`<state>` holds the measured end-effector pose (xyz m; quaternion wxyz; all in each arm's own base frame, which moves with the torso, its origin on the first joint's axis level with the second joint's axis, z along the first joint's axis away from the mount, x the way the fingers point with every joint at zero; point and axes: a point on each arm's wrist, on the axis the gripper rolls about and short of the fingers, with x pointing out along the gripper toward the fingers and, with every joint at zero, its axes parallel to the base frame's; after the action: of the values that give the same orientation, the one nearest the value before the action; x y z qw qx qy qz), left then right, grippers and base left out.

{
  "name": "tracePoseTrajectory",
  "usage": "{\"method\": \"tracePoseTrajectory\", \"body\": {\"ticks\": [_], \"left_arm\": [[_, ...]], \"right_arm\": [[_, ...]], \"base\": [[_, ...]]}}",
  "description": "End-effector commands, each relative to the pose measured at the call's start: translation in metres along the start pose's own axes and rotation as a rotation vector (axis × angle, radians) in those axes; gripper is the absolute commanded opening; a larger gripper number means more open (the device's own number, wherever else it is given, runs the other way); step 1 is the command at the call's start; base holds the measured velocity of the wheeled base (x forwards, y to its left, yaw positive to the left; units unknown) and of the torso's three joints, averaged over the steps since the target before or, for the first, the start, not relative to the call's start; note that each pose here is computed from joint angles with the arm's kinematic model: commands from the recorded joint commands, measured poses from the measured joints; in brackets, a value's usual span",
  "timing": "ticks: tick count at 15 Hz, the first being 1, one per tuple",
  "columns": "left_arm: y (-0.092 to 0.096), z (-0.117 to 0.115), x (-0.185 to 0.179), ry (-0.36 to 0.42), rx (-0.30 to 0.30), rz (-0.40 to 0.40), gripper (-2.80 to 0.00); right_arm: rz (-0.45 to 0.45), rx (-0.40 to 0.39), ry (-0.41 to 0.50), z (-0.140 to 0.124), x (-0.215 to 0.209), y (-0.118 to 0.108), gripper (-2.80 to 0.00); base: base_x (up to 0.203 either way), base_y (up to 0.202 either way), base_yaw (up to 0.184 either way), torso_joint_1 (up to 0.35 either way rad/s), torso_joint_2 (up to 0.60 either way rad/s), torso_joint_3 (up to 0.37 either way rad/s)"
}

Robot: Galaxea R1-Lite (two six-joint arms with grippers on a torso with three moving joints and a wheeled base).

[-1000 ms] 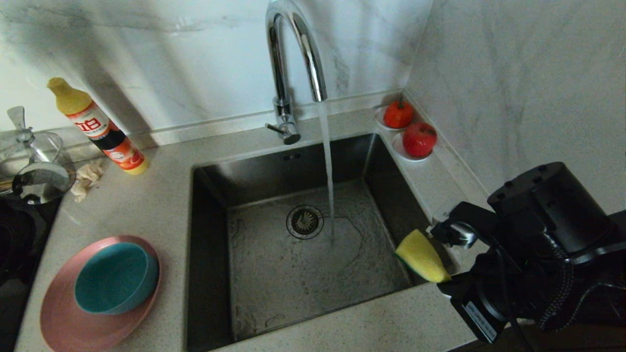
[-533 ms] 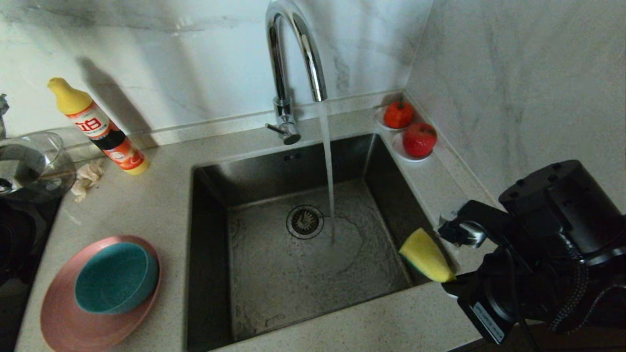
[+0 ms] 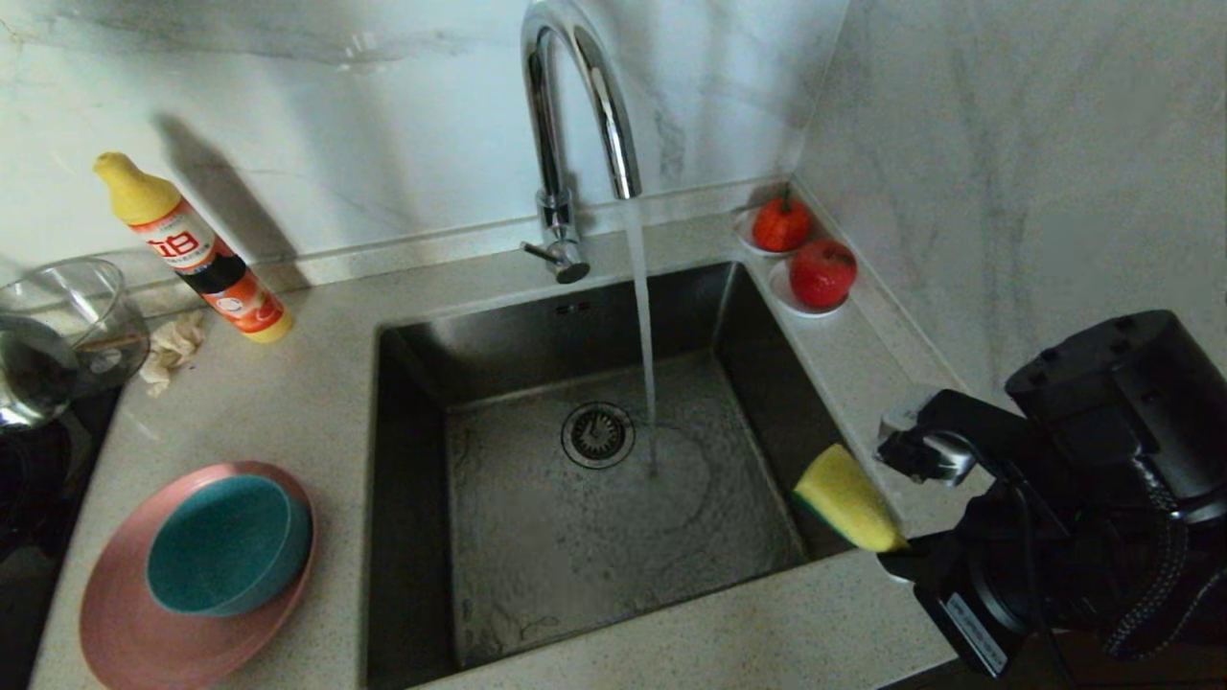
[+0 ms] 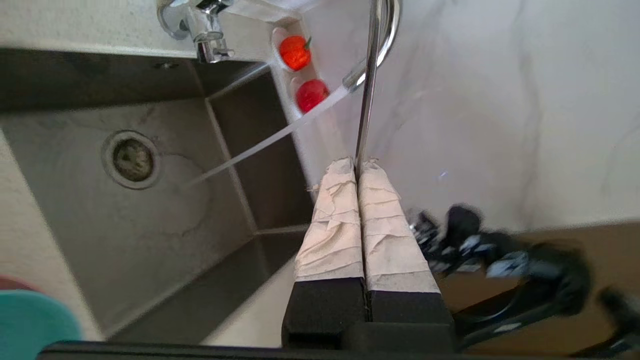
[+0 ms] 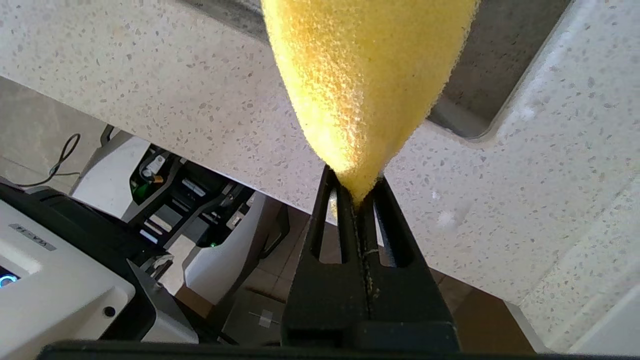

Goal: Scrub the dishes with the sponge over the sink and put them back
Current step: Rinse the spoon

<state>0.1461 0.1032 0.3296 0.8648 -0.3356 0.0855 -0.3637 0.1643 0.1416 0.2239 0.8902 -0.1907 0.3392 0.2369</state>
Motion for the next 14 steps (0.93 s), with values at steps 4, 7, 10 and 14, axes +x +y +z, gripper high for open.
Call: {"method": "tracePoseTrajectory", "body": {"ticks": [4,7,10,14], "left_arm": [[-0.005,-0.004,-0.007,0.054,0.027,0.033,-2.80],[-0.012,-0.001,-0.006,0.053,-0.081,0.034,-2.80],[-0.017,-0.004,-0.007,0.050,-0.125,0.038,-2.80],[-0.017,-0.005,-0.015,0.012,-0.160,0.076,-2.80]], "right_arm": [[-0.012,0.008,0.009,-0.003,0.001,-0.003,-2.80],[-0.020,0.015,0.011,-0.004,0.000,-0.006,-2.80],[-0.020,0.016,0.013,-0.004,0.000,-0.006,-2.80],[-0.018,0.018,0.017,-0.008,-0.001,-0.006,-2.80]], "base": [[0.000,0.000,0.000,0.000,0.00,0.000],[0.000,0.000,0.000,0.000,0.00,0.000],[0.000,0.000,0.000,0.000,0.00,0.000],[0.000,0.000,0.000,0.000,0.00,0.000]]}}
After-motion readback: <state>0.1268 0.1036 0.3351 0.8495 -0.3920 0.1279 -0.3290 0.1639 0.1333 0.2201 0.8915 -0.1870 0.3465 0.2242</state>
